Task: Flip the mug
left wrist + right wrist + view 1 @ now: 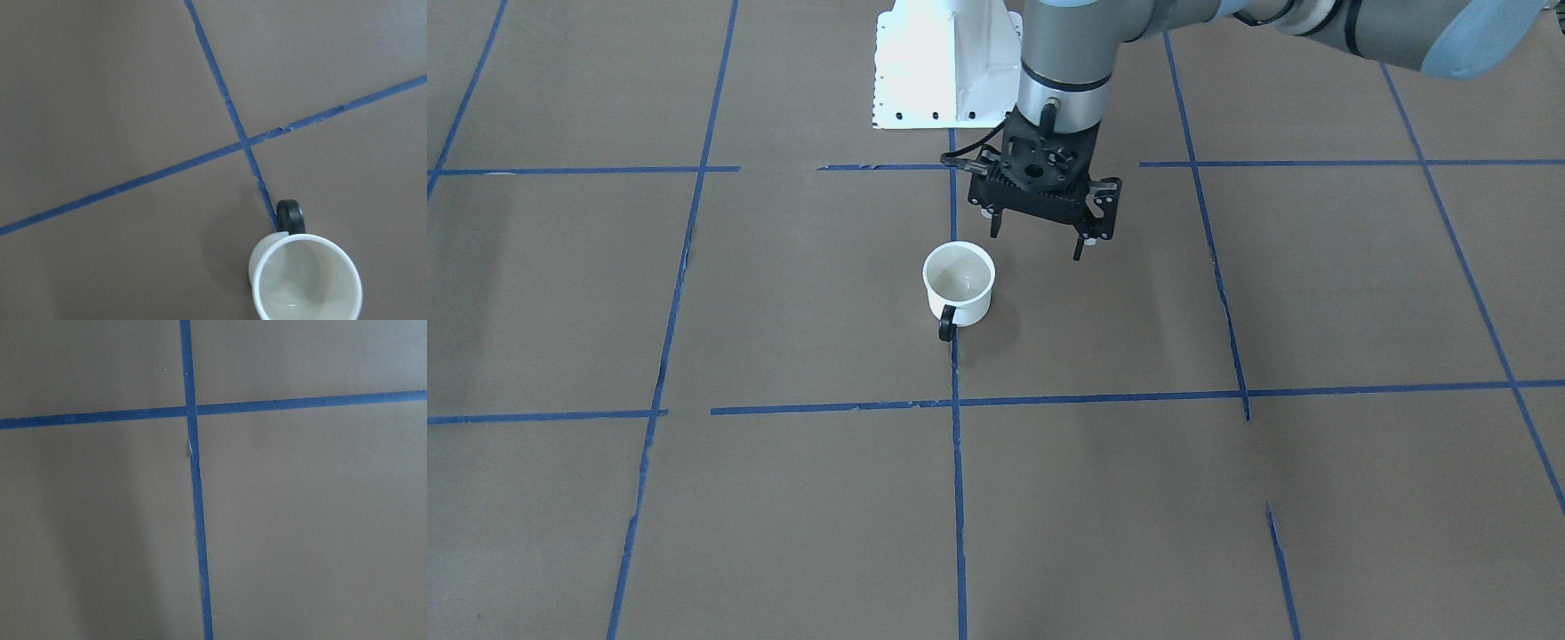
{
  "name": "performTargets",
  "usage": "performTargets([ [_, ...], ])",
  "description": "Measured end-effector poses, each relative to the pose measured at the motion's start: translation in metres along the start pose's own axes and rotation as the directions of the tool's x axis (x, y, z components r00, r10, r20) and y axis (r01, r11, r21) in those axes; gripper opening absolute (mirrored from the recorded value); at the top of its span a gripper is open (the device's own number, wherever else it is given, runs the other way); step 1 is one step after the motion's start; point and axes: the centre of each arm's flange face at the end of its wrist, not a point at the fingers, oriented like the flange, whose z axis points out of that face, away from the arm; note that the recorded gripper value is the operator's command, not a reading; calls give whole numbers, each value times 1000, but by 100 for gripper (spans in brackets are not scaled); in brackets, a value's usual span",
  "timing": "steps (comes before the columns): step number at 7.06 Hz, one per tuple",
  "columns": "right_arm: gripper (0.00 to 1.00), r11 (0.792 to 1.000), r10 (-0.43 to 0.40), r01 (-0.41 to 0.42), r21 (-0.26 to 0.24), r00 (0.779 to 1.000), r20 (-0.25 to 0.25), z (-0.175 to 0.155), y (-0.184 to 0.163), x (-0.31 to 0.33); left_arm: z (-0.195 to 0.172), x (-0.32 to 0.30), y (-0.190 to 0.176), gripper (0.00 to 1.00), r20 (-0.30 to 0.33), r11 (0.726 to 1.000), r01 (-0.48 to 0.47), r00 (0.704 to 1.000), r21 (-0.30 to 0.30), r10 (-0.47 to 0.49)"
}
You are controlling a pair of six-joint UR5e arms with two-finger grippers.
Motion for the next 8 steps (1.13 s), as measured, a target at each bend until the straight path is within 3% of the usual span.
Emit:
performTargets([
  [2,100,1000,0,0,0,1000,0,0,0,0,12,-112,5,100,6,997,-56,998,44,56],
  [3,100,1000,0,0,0,1000,0,0,0,0,13,-186,13,100,-4,997,-72,997,31,72],
  [5,100,1000,0,0,0,1000,0,0,0,0,2,-328,46,100,1,1000,-10,1000,-25,10],
  [8,100,1000,0,0,0,1000,0,0,0,0,-4,-540,129,100,85,990,71,995,-125,-61],
])
